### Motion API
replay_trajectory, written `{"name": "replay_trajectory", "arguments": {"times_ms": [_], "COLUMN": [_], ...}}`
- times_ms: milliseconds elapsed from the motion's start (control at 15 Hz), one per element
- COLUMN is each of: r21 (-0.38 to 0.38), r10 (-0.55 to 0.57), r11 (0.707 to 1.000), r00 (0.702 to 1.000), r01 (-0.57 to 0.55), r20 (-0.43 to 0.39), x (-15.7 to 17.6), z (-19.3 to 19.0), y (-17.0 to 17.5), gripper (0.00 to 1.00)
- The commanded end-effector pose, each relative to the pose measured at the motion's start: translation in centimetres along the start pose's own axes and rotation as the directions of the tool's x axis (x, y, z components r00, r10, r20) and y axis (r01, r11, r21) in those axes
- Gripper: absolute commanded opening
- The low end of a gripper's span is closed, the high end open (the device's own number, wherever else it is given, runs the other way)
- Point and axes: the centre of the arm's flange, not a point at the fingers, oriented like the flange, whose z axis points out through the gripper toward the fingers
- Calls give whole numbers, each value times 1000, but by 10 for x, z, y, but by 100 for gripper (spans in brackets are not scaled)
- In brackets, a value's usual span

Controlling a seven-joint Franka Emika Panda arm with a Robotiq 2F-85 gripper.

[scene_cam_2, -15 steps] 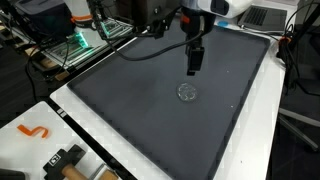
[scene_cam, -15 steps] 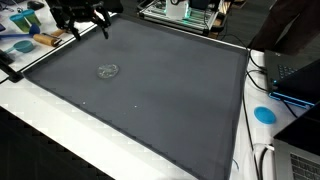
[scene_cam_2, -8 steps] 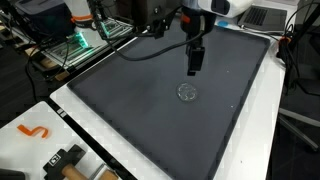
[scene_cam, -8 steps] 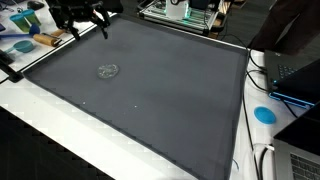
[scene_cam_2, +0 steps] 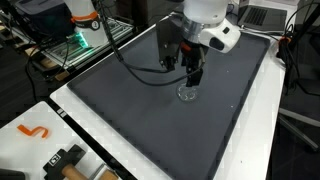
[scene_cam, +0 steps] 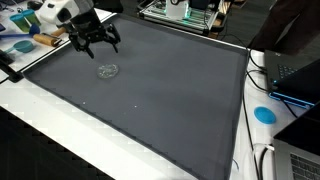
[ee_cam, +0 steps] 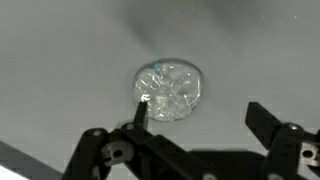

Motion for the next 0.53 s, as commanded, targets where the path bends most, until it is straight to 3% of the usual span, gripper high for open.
{"name": "replay_trajectory", "arguments": {"times_ms": [0,467], "r21": [11,-33], "r10": [-74,-114], "r11": [997,993], "r00": [997,993], "r01": [74,114], "r20": [6,-9], "x": [8,16], "z": [27,50], "y": [6,4], "gripper": [100,100]}}
